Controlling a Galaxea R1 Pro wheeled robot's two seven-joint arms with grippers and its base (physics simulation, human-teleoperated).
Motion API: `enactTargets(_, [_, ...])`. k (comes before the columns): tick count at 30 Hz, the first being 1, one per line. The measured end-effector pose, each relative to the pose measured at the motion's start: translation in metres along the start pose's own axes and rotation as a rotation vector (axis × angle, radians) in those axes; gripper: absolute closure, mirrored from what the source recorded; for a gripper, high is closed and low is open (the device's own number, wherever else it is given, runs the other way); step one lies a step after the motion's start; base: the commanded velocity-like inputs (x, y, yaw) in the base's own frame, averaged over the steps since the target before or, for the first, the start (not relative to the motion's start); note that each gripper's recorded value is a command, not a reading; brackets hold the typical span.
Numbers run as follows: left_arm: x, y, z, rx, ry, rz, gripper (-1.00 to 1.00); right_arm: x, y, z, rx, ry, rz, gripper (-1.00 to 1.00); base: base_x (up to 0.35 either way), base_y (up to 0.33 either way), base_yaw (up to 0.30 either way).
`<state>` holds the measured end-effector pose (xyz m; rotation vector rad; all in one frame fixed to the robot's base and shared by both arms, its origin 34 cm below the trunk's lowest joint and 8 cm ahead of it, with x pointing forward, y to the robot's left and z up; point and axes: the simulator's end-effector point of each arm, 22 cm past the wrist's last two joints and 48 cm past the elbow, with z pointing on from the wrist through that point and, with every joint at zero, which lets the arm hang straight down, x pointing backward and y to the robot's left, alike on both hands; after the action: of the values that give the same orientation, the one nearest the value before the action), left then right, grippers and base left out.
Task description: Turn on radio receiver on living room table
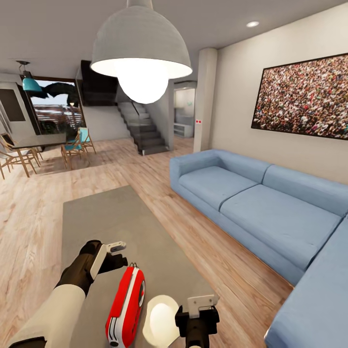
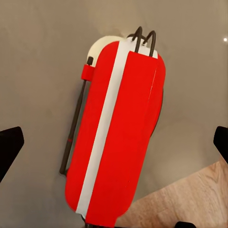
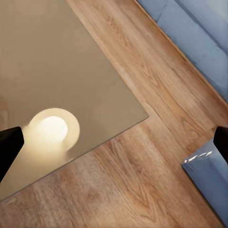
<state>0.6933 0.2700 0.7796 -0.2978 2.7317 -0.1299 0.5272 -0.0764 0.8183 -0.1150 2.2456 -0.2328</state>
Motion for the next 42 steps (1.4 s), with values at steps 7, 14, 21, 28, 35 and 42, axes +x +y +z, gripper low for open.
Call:
enactTargets(7, [0.004,-0.003,0.010,0.010,0.002,0.002,-1.00,0.007,0.002,0.007,0.000,0.000,0.001,-1.00,0.000,0.000,0.000])
enactTargets(14, [0.008,-0.008,0.019,0.028,0.001,0.003,-1.00,0.014,0.004,0.013,0.001,0.000,0.001,-1.00,0.000,0.000,0.000])
enactTargets(21, [0.008,-0.008,0.018,0.029,0.001,0.003,-1.00,0.014,0.004,0.013,0.001,0.000,0.001,-1.00,0.000,0.000,0.000])
enactTargets(28, [0.010,-0.007,0.024,0.030,0.002,0.003,-1.00,0.019,0.005,0.016,0.001,0.000,0.001,-1.00,0.000,0.000,0.000])
enactTargets(35, [0.014,-0.009,0.034,0.043,0.002,0.003,-1.00,0.027,0.008,0.023,0.001,-0.001,0.002,-1.00,0.000,0.000,0.000])
enactTargets(42, [0.019,-0.009,0.045,0.050,0.002,0.003,-1.00,0.036,0.010,0.030,0.001,-0.001,0.002,-1.00,0.000,0.000,0.000])
